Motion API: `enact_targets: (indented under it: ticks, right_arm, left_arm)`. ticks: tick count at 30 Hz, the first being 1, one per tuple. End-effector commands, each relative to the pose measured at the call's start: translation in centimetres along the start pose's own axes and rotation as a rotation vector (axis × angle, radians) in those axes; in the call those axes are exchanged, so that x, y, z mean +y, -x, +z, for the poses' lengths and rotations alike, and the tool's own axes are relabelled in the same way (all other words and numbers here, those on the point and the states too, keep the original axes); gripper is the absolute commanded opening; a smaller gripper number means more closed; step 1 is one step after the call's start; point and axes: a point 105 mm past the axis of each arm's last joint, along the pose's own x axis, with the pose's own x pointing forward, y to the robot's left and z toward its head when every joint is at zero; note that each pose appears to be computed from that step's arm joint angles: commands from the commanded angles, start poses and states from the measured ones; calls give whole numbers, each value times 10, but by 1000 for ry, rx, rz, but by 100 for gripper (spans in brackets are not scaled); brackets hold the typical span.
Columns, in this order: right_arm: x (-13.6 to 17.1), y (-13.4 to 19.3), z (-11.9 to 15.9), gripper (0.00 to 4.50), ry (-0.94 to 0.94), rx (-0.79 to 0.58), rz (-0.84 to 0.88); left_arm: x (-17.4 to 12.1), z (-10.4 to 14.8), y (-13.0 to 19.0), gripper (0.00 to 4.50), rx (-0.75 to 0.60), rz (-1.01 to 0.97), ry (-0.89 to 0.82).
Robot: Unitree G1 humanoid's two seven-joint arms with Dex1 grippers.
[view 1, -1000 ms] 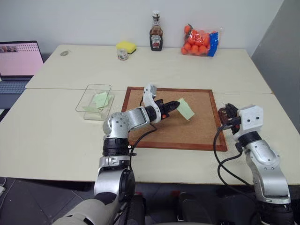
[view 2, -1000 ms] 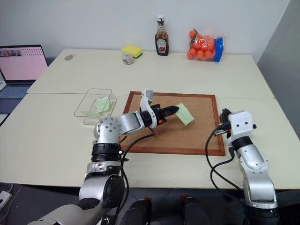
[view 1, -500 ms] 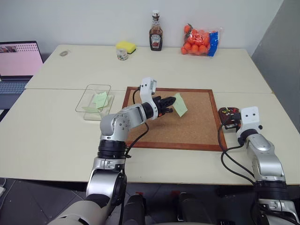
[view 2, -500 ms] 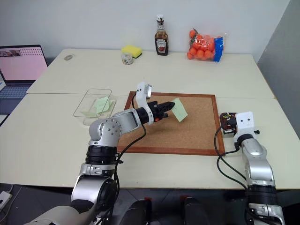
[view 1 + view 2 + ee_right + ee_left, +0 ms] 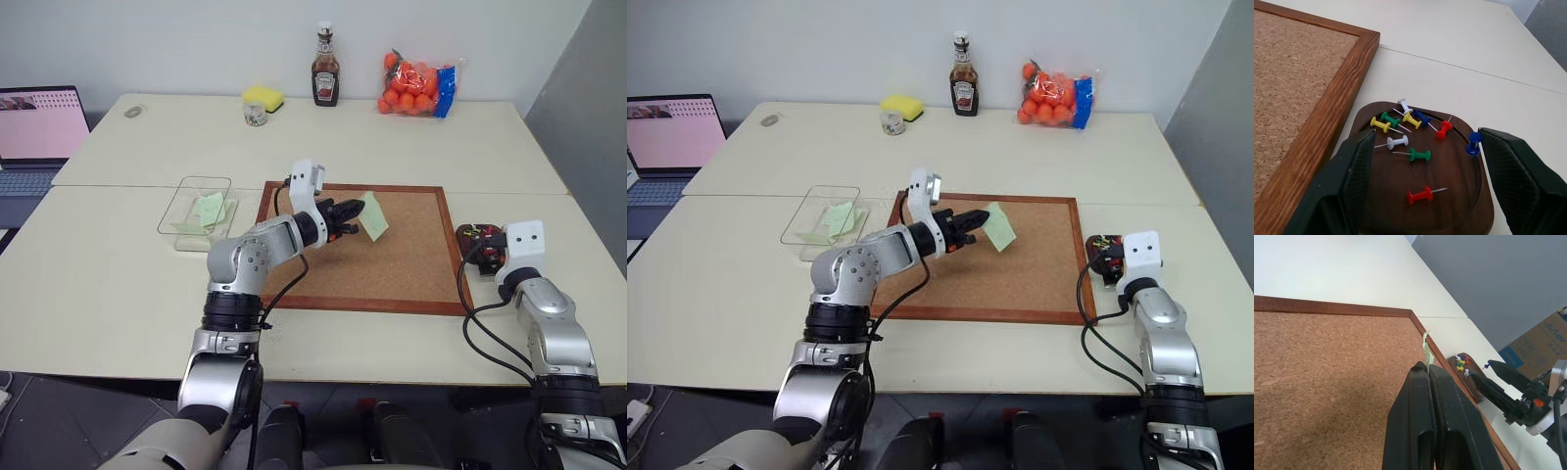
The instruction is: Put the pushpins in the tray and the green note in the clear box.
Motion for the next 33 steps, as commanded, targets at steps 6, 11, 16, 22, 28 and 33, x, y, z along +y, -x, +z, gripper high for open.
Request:
enact_targets:
  ticks: [6,11,16,22,28,33]
  right_arm:
    - [-2,-2,7,343,-103,26,34]
    - [-2,-2,14,343,-111,6,37]
    - [6,8,47,343,-77,-101,79]
    - [68,42,102,343,-31,-284,404]
    - [136,77,144,343,38,-444,811]
    - [166,75,156,343,90,-444,996]
  left_arm:
    - [-5,16,-1,0,-50,-15,-45]
    - [-4,22,1,0,-67,-5,-56]
    - [5,51,11,0,-146,65,-144]
    - [38,109,58,0,-307,338,-284]
    - [74,126,113,0,-360,666,-366]
    - [98,123,147,0,-372,867,-378]
